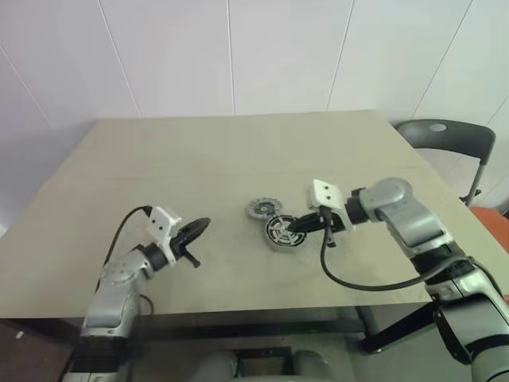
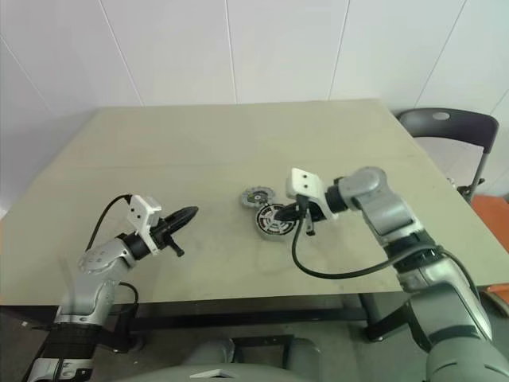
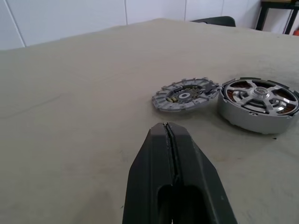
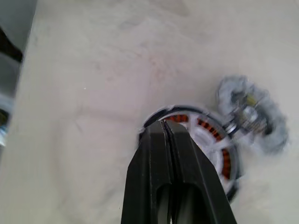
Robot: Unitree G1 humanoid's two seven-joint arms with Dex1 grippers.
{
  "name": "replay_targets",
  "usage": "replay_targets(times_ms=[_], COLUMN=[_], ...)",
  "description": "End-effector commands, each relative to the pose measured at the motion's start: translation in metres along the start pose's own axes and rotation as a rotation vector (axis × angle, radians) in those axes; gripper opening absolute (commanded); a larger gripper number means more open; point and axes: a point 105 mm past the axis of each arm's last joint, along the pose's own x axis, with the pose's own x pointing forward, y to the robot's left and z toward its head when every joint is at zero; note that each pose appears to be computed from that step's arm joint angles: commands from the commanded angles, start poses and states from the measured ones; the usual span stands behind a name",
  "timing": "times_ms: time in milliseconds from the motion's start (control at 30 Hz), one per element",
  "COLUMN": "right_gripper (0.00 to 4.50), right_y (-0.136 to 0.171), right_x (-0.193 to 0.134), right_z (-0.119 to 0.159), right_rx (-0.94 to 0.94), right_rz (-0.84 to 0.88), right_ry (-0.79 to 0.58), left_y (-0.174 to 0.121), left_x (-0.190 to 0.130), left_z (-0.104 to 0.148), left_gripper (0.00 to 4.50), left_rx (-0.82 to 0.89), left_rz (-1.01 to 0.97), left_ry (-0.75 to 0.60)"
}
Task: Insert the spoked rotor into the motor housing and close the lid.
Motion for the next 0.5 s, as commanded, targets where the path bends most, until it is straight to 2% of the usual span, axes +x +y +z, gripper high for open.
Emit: replay_targets(times_ms=[33,133,300,500], right_gripper=[0.61,1.58,3.23,3.23], right_y=[-0.012,-0.013,-0.003,-0.007], right_x=[-0.009,-0.014,-0.024,-0.016], right_z=[0.005,0.003,-0.017,-0.019], right_rx=[-0.137,-0.193,-0.275,-0.338], right_rz=[0.004,0.043,0.17,0.147], right_ry=[0.069,0.119,0.28,0.281], left_y=[0.001,-0.002,-0.011,-0.006], left_x=[0.003,0.007,0.01,0.01], left_z=[0.019,0.017,0.007,0.001], left_gripper=[0.0,0.0,0.0,0.0], left_rx=[0.042,0.054,0.049,0.074], left_rz=[0.018,0.015,0.006,0.02], left_ry=[-0.079,-0.077,-0.056,-0.03])
